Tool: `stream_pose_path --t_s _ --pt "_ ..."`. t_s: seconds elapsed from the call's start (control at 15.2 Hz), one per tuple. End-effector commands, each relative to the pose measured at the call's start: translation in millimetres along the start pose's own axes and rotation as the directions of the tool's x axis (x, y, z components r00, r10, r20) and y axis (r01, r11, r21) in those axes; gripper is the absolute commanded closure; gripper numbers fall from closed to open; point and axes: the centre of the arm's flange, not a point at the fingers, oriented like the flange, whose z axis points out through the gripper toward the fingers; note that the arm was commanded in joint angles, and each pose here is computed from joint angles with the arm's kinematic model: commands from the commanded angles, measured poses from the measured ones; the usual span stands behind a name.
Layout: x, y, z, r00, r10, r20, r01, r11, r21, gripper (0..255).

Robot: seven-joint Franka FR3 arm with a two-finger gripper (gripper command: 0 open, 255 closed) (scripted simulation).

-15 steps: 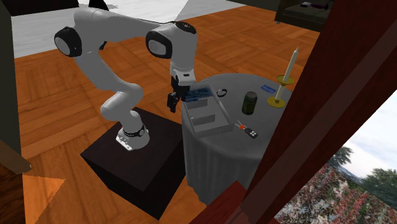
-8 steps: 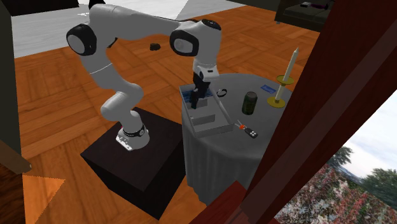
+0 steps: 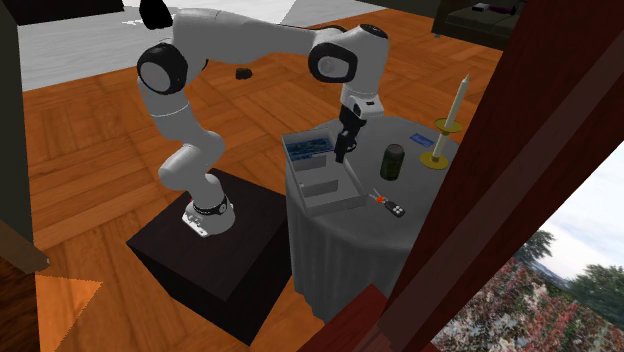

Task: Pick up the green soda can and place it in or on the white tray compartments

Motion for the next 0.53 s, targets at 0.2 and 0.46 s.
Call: stream_pose_path --t_s 0.2,0.46 --pt "50 -43 -9 1.000 0.000 -0.012 0.000 1.000 0.005 0" --pt "88 -77 -18 1.000 -0.001 -0.022 0.001 1.000 0.009 0"
